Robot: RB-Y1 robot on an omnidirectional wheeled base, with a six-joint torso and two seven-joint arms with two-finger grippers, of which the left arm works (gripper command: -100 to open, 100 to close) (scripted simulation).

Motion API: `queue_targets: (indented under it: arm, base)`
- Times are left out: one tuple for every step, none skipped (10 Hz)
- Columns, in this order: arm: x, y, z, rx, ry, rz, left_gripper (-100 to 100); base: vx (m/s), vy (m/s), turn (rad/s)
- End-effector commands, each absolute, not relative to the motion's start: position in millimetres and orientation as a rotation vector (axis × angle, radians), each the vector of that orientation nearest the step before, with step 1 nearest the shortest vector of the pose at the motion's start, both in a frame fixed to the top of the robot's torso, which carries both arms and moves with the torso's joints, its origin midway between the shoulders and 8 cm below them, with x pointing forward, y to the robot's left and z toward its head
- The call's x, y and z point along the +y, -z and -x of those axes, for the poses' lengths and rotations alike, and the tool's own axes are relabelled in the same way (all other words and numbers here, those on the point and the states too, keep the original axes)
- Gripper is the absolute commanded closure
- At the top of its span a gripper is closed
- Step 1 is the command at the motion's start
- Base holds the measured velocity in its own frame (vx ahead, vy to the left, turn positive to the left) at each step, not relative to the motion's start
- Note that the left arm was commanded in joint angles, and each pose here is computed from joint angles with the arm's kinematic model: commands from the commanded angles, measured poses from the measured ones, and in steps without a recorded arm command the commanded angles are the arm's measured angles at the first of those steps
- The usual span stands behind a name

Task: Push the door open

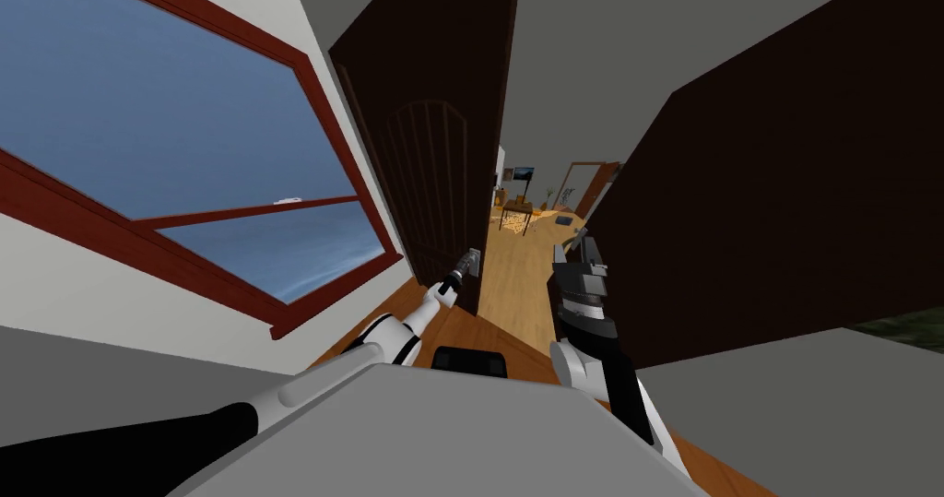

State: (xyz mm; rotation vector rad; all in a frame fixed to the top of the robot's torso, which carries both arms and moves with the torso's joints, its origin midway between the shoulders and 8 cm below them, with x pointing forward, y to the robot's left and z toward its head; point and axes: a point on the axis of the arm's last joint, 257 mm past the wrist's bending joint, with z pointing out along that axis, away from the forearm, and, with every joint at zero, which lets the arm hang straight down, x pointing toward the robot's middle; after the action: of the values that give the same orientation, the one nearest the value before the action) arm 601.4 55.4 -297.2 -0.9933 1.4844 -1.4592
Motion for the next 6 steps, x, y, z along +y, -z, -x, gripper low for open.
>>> queue_targets:
  arm:
    - [41.0,296.3,-598.0,1.48,1.484,1.006,-100]
    - [48.2,295.5,-600.4,1.482,1.474,1.0,-100]
    - [48.2,295.5,-600.4,1.482,1.474,1.0,100]
    - [48.2,295.5,-600.4,1.482,1.474,1.0,100]
    - [48.2,295.5,-600.4,1.482,1.474,1.0,100]
    - [48.2,295.5,-600.4,1.482,1.474,1.0,100]
  base:
    - [0.193,-0.084,-0.031]
    - [0.083,-0.04,-0.001]
    - [-0.009,0.004,0.009]
    - [-0.035,0.016,-0.005]
    - [-0.021,0.012,-0.023]
    - [-0.002,0.006,-0.005]
